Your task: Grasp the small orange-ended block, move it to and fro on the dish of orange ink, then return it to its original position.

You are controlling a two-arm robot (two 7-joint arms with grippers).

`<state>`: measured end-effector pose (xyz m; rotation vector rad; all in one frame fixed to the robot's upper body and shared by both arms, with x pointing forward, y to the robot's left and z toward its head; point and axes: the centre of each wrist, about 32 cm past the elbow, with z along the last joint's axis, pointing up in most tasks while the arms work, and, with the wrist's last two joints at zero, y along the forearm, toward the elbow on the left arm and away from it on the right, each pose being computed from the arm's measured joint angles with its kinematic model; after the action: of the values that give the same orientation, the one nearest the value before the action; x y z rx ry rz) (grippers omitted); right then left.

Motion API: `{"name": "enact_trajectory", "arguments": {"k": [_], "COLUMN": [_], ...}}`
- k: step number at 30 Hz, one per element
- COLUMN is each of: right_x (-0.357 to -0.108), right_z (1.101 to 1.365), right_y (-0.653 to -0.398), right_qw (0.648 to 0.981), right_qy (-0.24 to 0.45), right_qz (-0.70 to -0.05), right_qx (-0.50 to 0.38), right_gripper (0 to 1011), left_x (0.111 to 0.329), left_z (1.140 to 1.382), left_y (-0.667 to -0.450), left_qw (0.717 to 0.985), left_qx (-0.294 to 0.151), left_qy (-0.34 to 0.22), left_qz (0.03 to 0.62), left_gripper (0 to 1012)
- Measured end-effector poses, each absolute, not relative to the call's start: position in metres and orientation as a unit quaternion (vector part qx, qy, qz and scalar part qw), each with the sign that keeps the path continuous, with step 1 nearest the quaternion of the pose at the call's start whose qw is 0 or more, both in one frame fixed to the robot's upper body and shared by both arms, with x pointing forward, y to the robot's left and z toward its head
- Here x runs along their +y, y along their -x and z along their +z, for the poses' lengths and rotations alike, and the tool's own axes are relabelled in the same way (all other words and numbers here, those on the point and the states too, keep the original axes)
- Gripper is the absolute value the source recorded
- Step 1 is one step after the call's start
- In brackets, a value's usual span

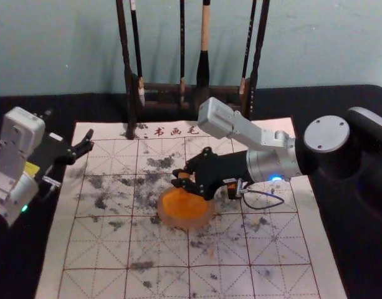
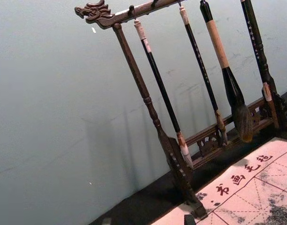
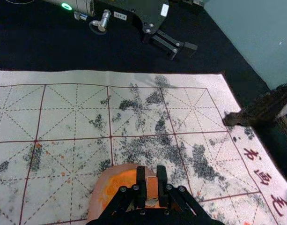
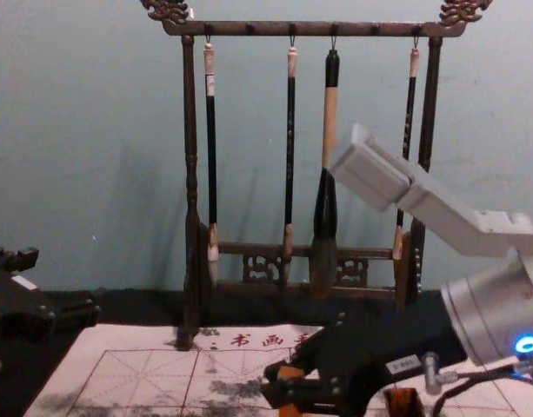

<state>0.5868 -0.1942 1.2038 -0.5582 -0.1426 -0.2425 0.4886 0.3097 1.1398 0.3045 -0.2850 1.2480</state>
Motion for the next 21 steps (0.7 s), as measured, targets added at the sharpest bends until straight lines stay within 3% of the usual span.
{"name": "enact_trajectory", "arguments": {"k": [21], "right_x": [-0.213], "right_z": [1.204], "right_y": [-0.571], "right_qw": [0.950], "right_qy": [0.279], "right_qz": [-0.122], "right_qx": [-0.067], "right_gripper": [120], "left_x": [0.310], "left_z": [1.140], "left_y": [-0.489], "left_qw": [0.791], "left_qx": [-0.132], "left_qy": [-0.141], "left_qz": [0.580], "left_gripper": [1001]}}
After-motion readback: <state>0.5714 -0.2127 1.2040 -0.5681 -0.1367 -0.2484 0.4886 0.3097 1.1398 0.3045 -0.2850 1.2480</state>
